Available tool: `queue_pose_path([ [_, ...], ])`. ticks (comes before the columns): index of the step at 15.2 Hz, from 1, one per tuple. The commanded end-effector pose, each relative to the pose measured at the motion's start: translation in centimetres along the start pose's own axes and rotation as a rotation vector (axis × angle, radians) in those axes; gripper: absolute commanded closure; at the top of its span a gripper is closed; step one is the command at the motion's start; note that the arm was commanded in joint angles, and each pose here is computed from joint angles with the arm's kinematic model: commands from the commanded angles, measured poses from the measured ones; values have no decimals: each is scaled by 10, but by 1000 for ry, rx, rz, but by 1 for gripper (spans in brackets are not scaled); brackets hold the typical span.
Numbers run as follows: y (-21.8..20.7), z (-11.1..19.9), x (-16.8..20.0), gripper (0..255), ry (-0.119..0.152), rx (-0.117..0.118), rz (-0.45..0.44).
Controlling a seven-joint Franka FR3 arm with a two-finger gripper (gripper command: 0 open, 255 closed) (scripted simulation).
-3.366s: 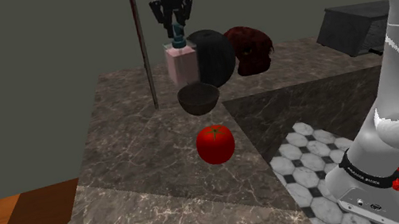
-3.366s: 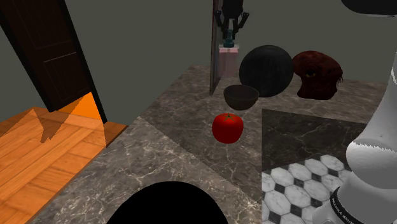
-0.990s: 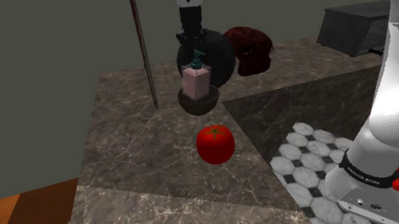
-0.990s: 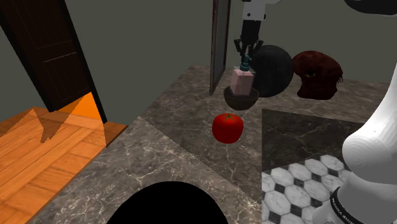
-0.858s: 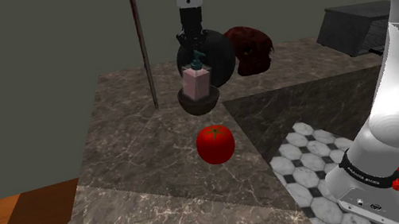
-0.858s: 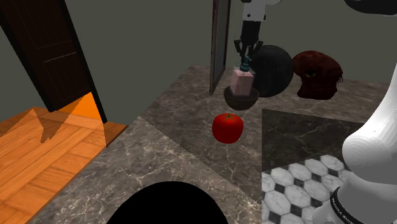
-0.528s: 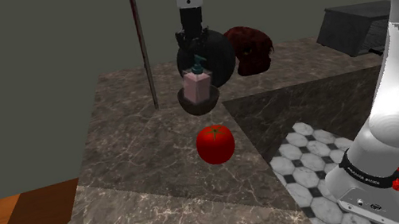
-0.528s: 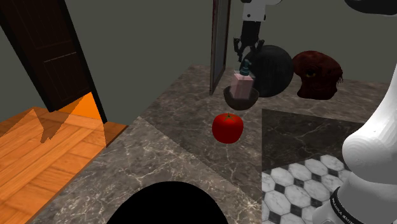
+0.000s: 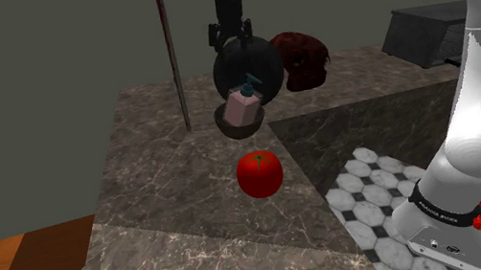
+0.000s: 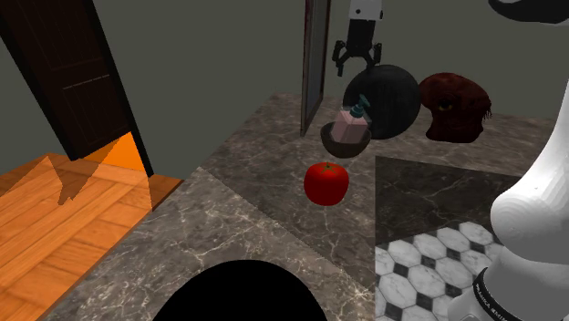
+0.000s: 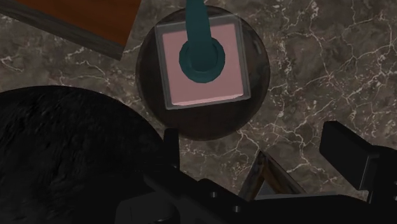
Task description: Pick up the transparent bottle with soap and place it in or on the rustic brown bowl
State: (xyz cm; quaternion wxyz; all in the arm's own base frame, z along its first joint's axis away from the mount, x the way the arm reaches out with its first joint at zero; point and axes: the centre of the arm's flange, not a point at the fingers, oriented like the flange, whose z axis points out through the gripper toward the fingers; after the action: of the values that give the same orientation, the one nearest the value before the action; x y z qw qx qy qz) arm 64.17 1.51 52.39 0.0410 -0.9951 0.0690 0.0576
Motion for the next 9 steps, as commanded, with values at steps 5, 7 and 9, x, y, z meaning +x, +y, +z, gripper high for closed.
queue_pose_path([
  [5,0,-22,-2,0,-1,0,0],
  [7,0,-22,-2,0,-1,0,0],
  [9,0,-22,-2,0,-1,0,0],
])
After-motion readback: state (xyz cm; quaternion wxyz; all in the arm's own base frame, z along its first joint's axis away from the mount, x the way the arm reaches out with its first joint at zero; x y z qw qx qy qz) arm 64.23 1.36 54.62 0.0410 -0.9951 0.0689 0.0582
